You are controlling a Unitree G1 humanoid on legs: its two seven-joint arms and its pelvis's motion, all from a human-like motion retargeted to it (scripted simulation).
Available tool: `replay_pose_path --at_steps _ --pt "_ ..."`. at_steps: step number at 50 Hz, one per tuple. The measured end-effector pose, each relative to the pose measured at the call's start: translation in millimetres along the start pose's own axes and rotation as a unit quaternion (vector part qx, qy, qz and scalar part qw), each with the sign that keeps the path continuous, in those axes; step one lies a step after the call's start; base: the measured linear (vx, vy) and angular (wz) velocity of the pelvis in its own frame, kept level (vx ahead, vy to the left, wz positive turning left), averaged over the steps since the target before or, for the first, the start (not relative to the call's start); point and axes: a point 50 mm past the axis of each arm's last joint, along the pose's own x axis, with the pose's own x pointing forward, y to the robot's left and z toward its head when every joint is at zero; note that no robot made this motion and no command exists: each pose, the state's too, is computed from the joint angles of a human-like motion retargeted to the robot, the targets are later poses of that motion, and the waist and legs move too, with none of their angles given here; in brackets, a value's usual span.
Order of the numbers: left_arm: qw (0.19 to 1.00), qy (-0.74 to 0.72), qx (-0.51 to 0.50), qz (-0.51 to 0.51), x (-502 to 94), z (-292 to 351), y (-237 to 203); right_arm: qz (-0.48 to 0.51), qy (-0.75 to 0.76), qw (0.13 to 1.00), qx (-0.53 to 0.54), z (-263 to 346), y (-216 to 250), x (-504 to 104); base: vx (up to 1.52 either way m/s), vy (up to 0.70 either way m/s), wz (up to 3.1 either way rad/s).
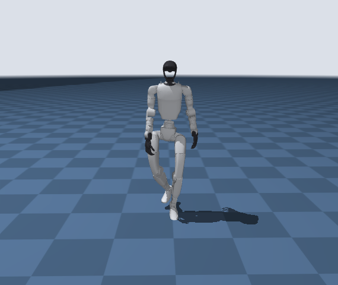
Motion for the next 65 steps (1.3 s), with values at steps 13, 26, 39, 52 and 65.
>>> replay_pose_path --at_steps 13,26,39,52,65 --pt "0.983 -0.169 0.048 0.054 -27 97 22 0.056 0.236 0.967 0.071 -123 40 -20 0.37 0.04 0.02" --pt "0.952 -0.265 0.089 0.124 -59 147 58 0.142 0.33 0.921 0.15 -174 74 -46 0.42 -0.14 -0.14" --pt "0.994 -0.054 0.093 0.038 -11 45 21 0.051 0.196 0.972 0.118 -102 41 -13 0.33 0.03 -0.1" --pt "0.997 -0.014 0.075 -0.028 -2 16 -10 0.015 0.014 0.998 0.06 -14 10 1 0.3 0.31 0.29" --pt "0.989 -0.147 0.011 0.023 -22 91 3 0.021 0.14 0.988 0.059 -96 31 -9 0.38 0.09 -0.13"
